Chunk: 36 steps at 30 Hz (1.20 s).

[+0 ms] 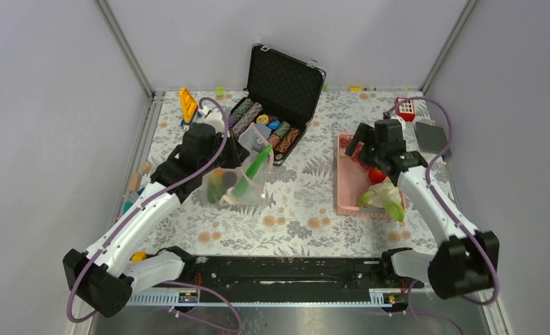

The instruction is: Place the food in the zip-top bag and seal the zipper

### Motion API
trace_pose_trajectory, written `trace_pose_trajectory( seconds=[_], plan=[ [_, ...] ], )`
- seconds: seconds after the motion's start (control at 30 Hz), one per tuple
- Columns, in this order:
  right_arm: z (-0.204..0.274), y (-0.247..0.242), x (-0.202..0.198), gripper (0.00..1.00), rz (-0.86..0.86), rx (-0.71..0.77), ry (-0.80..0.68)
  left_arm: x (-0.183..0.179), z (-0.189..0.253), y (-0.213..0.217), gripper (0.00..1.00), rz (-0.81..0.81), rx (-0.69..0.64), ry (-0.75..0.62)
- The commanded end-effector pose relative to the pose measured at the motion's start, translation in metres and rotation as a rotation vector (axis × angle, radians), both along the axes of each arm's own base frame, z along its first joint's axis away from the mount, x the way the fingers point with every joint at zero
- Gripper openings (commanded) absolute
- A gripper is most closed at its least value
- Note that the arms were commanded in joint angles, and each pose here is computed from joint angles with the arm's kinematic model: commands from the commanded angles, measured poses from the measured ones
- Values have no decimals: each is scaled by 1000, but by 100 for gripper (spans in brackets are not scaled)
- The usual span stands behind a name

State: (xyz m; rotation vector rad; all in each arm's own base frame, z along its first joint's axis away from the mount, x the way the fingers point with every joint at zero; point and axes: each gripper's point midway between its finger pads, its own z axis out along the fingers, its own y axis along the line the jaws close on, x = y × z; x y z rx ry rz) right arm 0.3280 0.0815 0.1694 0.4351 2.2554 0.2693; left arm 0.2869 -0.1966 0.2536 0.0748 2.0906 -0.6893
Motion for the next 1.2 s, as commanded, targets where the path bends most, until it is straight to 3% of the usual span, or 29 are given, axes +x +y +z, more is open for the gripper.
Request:
trace_pose_trajectory(
  seconds=[0.0, 0.13, 0.33, 0.5, 0.67, 0.8, 1.17],
  plan=[
    [-13, 9, 34, 93, -17, 188, 43, 9, 12, -3, 0, -12, 8, -44],
    [-14, -11, 72, 91, 92, -47, -26, 10, 9, -2, 0, -10, 21, -39],
    [-40, -11, 67, 90, 556, -349, 67, 11, 10, 4, 0, 1, 48, -60],
    [-57, -30, 77, 89, 658, -533, 89, 12, 9, 6, 0, 9, 58, -64],
    [-71, -30, 87, 87, 700, -556, 119, 12, 9, 7, 0, 12, 60, -65],
    [-79, -30, 100, 77, 707, -556, 139, 12, 9, 7, 0, 13, 60, -66],
    [-103, -18, 108, 64, 814, -509, 221, 12, 8, 8, 0, 19, 64, -65]
  ],
)
